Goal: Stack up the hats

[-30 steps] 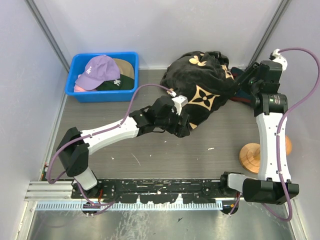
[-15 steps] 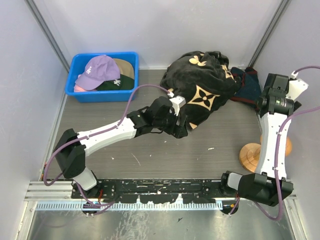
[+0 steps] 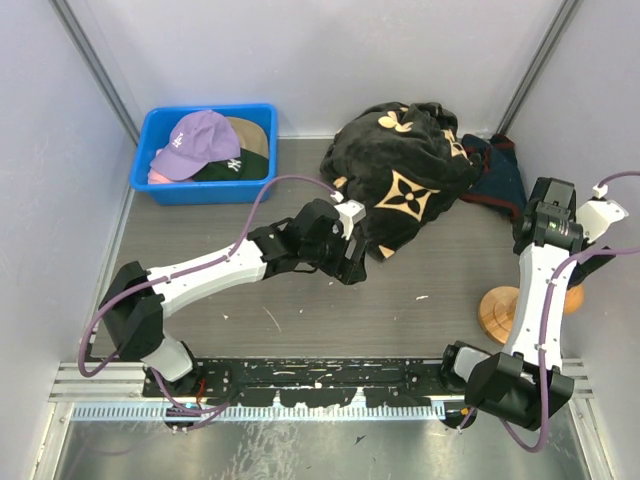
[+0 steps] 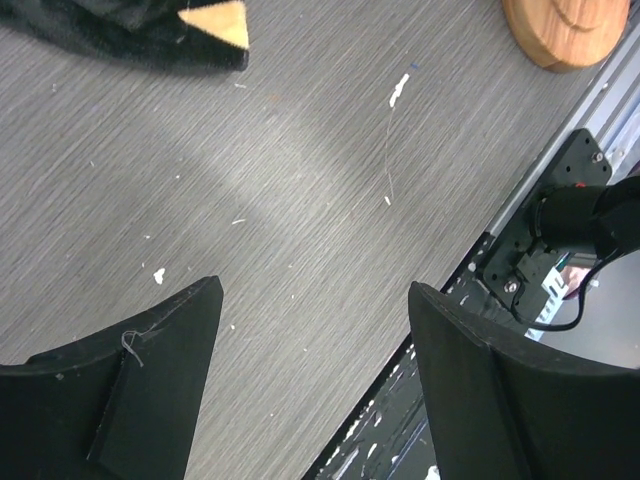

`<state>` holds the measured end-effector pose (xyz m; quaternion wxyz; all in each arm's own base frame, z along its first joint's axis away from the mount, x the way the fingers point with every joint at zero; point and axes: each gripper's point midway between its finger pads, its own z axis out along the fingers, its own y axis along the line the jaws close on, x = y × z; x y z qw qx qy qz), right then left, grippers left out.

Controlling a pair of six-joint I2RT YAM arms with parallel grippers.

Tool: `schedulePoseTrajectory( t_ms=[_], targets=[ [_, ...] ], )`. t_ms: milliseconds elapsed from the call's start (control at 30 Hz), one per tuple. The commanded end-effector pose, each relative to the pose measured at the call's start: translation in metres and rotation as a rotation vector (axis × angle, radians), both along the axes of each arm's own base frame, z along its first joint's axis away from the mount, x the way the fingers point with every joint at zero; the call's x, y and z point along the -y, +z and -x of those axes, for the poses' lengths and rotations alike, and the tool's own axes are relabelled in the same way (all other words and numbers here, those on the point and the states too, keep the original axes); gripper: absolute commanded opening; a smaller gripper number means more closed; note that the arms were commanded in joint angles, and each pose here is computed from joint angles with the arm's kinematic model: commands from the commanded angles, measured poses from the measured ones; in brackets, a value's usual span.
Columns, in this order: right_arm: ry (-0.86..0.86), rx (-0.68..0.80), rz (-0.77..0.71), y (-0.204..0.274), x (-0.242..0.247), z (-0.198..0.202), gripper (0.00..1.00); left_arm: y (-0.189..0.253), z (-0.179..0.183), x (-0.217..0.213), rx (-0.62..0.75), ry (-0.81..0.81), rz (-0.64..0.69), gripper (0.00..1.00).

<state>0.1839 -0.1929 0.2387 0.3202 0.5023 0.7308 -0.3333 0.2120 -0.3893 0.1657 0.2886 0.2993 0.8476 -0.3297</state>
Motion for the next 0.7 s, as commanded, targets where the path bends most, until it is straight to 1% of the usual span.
schedulePoseTrajectory(
  t_ms=[0,133,200,333,600,667],
  targets=[
    [-0.123,0.011,0.067,0.008,0.013,0.021,0.97,0.003,0.006,-0.008,0.014,-0.024,-0.007,0.83],
    [-0.173,0.020,0.065,0.008,0.016,0.029,0.97,-0.002,0.005,-0.010,0.021,-0.032,-0.027,0.83],
    [-0.208,0.023,0.084,0.011,0.018,0.036,1.00,-0.003,0.004,-0.010,0.021,-0.034,-0.034,0.83],
    [-0.248,0.030,0.079,0.010,0.021,0.041,1.00,-0.004,0.003,-0.013,0.030,-0.030,-0.042,0.84],
    [-0.288,0.138,-0.074,-0.009,0.028,0.032,1.00,-0.006,0.001,-0.025,0.034,-0.009,-0.043,0.85],
    [-0.294,0.157,-0.093,-0.011,0.030,0.031,1.00,-0.007,0.001,-0.030,0.035,-0.002,-0.043,0.85]
  ],
)
